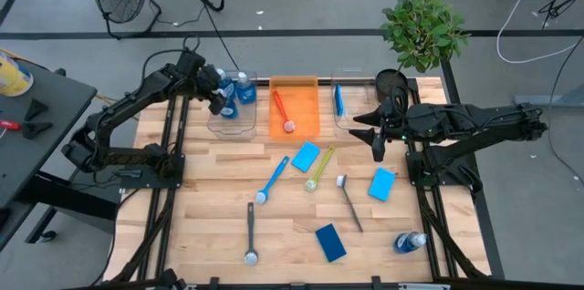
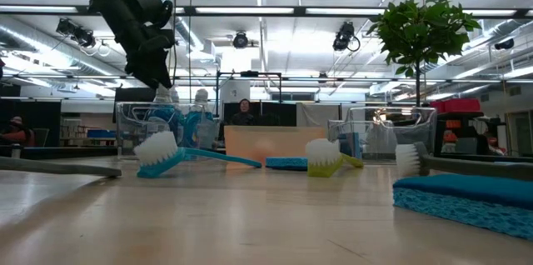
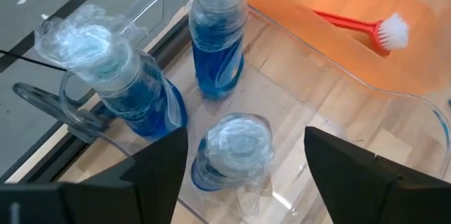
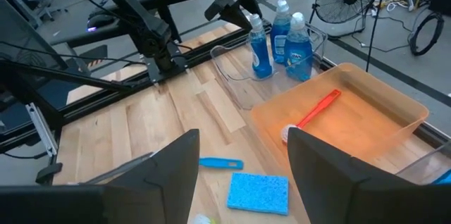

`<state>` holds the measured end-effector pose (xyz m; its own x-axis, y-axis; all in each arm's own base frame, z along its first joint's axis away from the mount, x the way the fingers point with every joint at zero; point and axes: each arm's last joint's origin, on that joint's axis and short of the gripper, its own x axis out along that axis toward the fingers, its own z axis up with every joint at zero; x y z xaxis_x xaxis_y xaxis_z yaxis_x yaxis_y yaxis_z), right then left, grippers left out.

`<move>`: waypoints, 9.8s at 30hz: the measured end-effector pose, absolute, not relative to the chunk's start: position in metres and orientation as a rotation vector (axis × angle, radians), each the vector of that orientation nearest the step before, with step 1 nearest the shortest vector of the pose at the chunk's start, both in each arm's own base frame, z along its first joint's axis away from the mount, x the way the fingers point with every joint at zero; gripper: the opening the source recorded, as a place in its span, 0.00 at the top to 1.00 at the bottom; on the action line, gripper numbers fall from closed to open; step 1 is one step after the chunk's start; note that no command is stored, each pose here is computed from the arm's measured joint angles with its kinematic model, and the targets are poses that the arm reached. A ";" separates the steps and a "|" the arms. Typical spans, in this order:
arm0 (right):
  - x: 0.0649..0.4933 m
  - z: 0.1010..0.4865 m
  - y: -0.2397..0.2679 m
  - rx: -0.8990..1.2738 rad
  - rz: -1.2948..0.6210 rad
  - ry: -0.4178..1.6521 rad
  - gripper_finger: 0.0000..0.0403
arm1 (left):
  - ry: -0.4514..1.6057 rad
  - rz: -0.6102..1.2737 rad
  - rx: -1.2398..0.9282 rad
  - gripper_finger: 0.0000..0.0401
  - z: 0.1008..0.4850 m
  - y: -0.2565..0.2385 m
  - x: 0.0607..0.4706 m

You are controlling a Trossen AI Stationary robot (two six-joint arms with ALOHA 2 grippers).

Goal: Pick & Place Kitchen Sink Supplies
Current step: Put the dish soap into the left transparent bin, then put the blue dish brush into the orange bin

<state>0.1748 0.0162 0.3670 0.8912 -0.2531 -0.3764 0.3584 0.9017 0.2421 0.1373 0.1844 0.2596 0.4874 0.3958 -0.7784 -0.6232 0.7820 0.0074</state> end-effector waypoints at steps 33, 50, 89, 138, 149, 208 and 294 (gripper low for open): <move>0.175 0.367 0.017 0.314 -0.297 0.354 0.46 | 0.753 0.351 -0.316 0.28 0.360 0.125 0.184; 0.175 0.366 0.017 0.297 -0.296 0.365 0.46 | 0.776 0.330 -0.392 0.28 0.359 0.050 0.217; 0.174 0.363 0.017 0.281 -0.299 0.395 0.46 | 1.027 0.552 -0.521 0.28 0.247 -0.059 0.317; 0.212 0.332 0.026 0.257 -0.238 0.605 0.46 | 1.215 0.626 -0.602 0.36 0.156 -0.070 0.355; 0.212 0.332 0.026 0.257 -0.237 0.604 0.46 | 1.220 0.618 -0.593 0.53 0.156 -0.070 0.354; 0.213 0.333 0.026 0.312 -0.252 0.586 0.46 | 1.130 0.602 -0.636 0.87 0.199 -0.054 0.344; 0.214 0.336 0.024 0.321 -0.335 0.525 0.46 | 0.512 0.793 -0.916 0.86 0.232 0.158 0.351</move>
<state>0.2141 0.0235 0.3361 0.8138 -0.2270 -0.5350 0.3891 0.8966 0.2114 0.3510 0.1579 0.2316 0.6152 0.3807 -0.6904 -0.7859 0.3656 -0.4987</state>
